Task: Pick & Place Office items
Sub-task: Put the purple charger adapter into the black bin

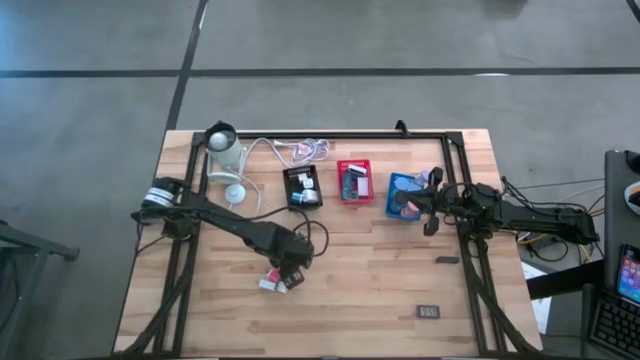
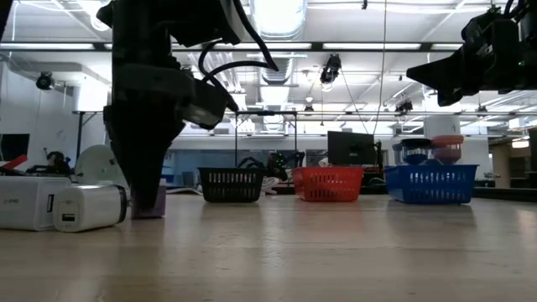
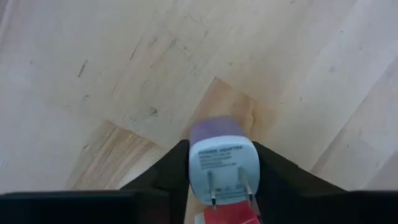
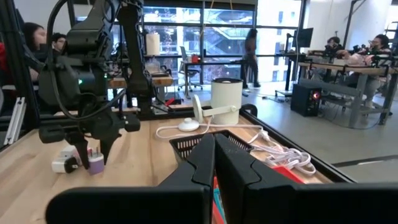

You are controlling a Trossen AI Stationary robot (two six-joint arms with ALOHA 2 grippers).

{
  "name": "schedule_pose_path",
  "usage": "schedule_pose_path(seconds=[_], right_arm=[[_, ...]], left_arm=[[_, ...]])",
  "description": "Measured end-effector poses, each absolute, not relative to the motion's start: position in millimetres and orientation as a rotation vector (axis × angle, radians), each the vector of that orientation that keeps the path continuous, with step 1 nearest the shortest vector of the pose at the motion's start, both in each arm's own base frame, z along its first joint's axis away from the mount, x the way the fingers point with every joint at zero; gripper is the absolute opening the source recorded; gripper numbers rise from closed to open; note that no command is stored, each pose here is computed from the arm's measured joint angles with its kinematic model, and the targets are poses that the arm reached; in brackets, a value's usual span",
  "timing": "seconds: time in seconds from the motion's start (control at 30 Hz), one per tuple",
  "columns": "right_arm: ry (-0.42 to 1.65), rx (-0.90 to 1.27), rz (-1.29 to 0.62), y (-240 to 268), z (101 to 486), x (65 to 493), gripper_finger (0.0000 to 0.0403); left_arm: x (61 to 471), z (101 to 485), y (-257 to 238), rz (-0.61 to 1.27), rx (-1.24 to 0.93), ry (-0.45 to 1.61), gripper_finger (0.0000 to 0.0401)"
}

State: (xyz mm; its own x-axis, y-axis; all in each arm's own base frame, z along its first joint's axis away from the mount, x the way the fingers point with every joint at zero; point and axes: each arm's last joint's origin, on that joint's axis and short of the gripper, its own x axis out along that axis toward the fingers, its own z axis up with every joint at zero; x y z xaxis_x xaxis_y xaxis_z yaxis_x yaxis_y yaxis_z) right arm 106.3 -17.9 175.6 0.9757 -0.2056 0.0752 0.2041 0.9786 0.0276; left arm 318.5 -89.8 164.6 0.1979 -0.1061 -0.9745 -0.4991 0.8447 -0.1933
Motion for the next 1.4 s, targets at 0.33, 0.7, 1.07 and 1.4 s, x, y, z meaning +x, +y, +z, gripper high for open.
schedule_pose_path(seconds=[0.33,0.7,1.07,1.4], right_arm=[[-0.073,0.020,-0.205,-18,175,106,0.0008],[-0.057,0.024,-0.203,-18,174,108,0.0008],[-0.057,0.024,-0.203,-18,174,108,0.0008],[-0.062,0.027,-0.204,-18,174,108,0.0008]], left_arm=[[315,179,-89,0.175,-0.428,1.328,0.0139],[285,270,-71,0.060,-0.177,0.961,0.0139],[230,345,-51,0.002,0.136,0.600,0.0139],[183,374,-21,-0.062,0.255,0.397,0.0139]])
